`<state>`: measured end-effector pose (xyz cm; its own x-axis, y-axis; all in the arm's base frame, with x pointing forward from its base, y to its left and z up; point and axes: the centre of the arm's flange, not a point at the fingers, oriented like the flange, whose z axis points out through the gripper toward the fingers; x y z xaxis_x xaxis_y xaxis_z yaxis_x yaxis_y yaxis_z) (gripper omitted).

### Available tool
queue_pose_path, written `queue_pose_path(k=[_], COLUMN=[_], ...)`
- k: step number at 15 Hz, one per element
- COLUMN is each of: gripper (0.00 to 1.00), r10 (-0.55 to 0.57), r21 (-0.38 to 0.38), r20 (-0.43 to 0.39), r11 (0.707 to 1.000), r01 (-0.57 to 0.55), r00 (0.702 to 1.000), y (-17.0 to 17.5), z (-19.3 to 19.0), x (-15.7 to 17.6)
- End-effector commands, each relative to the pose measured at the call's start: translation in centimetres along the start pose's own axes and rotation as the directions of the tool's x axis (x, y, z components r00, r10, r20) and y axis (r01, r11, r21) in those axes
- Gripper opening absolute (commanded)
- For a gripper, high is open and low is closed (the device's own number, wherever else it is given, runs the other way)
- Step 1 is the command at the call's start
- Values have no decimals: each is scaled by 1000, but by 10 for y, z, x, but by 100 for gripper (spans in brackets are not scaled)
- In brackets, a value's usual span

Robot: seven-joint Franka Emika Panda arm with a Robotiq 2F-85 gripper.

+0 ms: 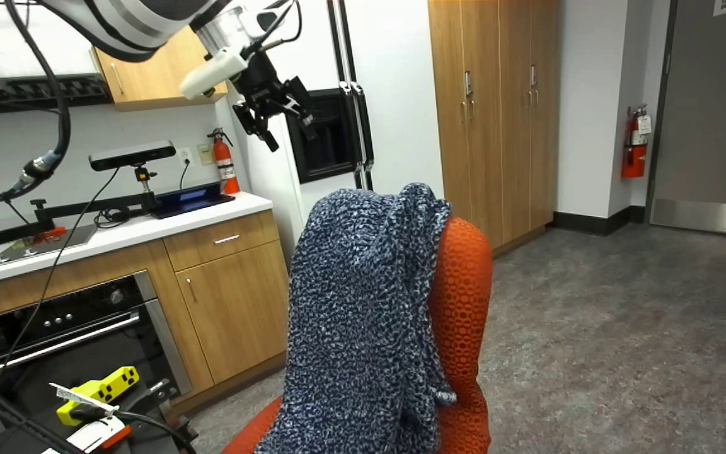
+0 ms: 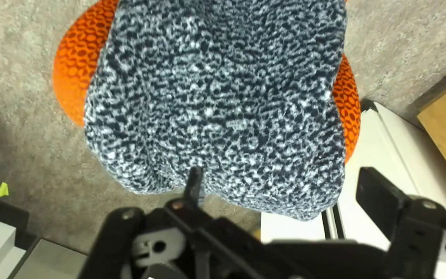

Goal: Remove the fleece from the backrest of the chair

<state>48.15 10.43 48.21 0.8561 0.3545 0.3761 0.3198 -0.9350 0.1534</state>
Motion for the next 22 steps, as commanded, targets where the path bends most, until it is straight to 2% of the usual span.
queue_pose_path(k=[1, 4, 11, 17, 19, 20, 21, 22], gripper=[100, 100, 100, 100, 90, 71, 69, 63], r10=[-57, -97, -135, -169, -175, -176, -172, -171], r21=[21, 41, 117, 195, 217, 222, 224, 226], r20=[-35, -39, -49, -28, -31, -33, -38, -44], r11=[998, 994, 983, 966, 960, 958, 958, 958], r01=[58, 98, 140, 171, 177, 179, 177, 177], r00=[998, 995, 990, 985, 984, 984, 984, 984], y=[20, 25, 25, 31, 34, 36, 38, 40], z=[39, 75, 154, 191, 198, 200, 201, 200], x=[49, 61, 58, 58, 57, 56, 56, 56])
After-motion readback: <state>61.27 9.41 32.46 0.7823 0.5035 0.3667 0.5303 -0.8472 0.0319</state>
